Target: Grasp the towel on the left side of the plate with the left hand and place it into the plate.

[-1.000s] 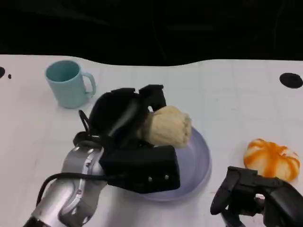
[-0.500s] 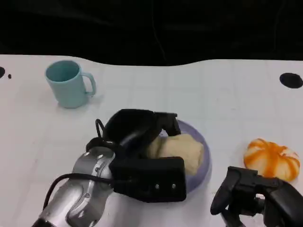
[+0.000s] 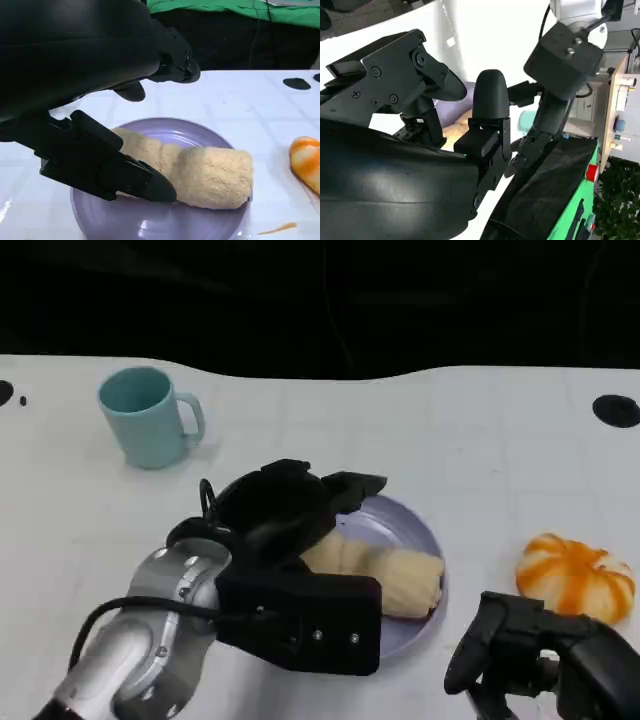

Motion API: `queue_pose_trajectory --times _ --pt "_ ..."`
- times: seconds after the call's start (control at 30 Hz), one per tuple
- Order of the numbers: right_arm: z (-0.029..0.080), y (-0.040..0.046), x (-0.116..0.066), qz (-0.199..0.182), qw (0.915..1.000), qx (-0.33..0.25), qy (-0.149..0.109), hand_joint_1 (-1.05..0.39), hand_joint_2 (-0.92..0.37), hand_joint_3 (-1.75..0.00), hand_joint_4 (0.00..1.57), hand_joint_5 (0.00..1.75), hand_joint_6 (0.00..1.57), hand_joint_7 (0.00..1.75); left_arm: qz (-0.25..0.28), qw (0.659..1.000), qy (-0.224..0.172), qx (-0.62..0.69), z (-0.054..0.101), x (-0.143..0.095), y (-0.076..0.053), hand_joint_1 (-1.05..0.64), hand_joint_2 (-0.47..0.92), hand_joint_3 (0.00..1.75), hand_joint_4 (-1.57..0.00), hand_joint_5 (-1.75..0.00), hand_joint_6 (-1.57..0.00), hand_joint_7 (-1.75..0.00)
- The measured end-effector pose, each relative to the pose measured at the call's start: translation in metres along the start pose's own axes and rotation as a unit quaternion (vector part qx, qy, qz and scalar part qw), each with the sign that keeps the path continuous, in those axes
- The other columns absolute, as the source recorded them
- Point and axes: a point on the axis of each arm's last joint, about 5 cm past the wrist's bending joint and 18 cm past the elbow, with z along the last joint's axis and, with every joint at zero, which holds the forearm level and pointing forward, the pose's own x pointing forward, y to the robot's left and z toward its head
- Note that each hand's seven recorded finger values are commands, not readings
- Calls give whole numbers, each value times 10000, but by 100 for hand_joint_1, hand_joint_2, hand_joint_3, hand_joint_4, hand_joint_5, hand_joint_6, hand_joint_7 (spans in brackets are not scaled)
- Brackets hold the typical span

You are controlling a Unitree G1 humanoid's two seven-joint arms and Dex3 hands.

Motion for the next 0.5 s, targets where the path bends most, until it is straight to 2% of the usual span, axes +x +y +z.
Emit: queue_pose_trajectory --times 0.13,0.27,0.43,0.5 --pt "0 -1 2 1 10000 -1 -4 -12 -58 -107 76 166 69 136 126 9999 -39 -30 -13 -97 133 -71 92 8 -3 -66 -20 -3" --pt "1 -2 5 -2 10000 -19 -5 -12 -58 -106 76 166 69 136 188 9991 24 -389 -53 -240 203 -69 92 9 -6 -71 -23 -4" --pt "-3 -4 8 0 10000 -23 -2 -12 -58 -105 76 166 69 135 359 9951 8 -923 -133 -443 283 -51 92 14 -20 -73 -33 -7" --pt "-3 -5 10 2 10000 -23 -4 -12 -58 -105 76 167 70 134 450 9906 -58 -1288 -166 -522 299 -43 92 17 -30 -72 -39 -8"
